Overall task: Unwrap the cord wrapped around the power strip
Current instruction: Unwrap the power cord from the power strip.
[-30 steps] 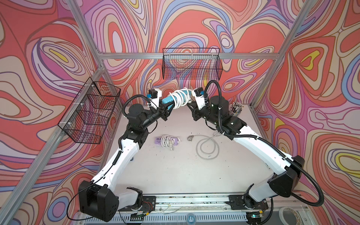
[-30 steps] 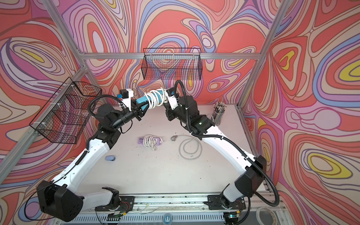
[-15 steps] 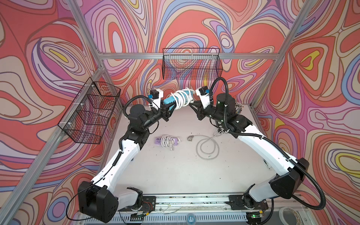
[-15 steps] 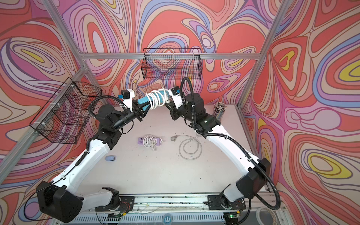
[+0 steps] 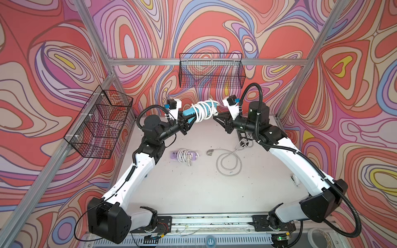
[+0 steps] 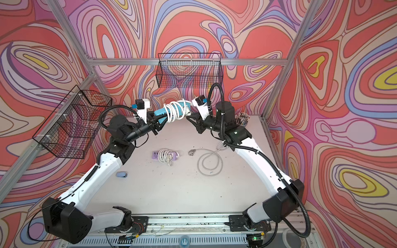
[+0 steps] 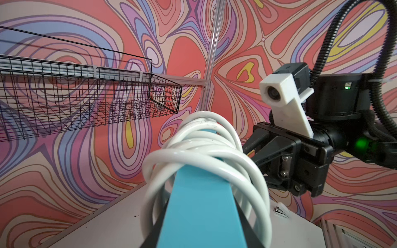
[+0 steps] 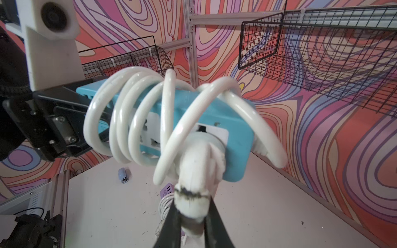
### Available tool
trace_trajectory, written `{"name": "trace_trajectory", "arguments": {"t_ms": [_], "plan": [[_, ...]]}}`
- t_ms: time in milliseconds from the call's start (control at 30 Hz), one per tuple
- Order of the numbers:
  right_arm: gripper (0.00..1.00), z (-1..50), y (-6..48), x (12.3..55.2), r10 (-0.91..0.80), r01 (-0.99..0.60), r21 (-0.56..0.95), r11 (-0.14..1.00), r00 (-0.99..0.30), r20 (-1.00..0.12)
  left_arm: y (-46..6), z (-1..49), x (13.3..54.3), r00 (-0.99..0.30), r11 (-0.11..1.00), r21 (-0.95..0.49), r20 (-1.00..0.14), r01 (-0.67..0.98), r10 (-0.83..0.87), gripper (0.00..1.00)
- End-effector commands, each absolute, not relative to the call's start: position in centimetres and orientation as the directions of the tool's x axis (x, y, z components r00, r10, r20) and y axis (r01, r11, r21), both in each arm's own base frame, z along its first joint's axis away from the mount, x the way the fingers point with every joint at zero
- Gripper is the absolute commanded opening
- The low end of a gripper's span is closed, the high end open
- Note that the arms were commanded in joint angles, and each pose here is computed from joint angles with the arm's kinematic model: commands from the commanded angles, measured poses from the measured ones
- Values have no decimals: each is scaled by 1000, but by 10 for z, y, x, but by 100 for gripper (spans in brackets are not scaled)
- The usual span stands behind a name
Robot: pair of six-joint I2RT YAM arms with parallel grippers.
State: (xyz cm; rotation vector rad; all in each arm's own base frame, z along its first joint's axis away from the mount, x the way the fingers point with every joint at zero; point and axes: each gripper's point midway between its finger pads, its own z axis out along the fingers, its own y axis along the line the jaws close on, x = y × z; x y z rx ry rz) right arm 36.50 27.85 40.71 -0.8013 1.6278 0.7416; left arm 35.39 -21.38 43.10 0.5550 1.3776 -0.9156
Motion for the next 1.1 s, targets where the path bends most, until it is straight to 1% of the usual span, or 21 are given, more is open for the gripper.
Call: {"name": "trace_trajectory", "arguments": {"t_ms": [0,267,433,600,700,833,1067], "plan": [[0,447,217,386,-50,-672,14,740,-76,-996,-168,458,374,81,694,-131,-961,708,-265,0],[0,450,268,369,-101,-713,-48,700,-32,-994,-165,453,380,74,708,-144,-961,691,-268,0],[0,446,303,362,-122,-740,-72,669,-14,-992,-159,447,386,78,751,-144,-965,644,-251,0],[0,440,350,346,-142,-786,-93,611,6,-990,-147,438,397,84,806,-152,-967,572,-242,0],[0,438,370,340,-142,-806,-94,585,12,-990,-142,435,399,91,828,-145,-969,542,-230,0],[0,442,372,337,-133,-807,-90,584,14,-991,-137,433,401,100,847,-133,-972,514,-214,0],[0,450,346,339,-164,-755,-133,642,35,-986,-132,434,401,111,860,-122,-973,495,-202,0]]}}
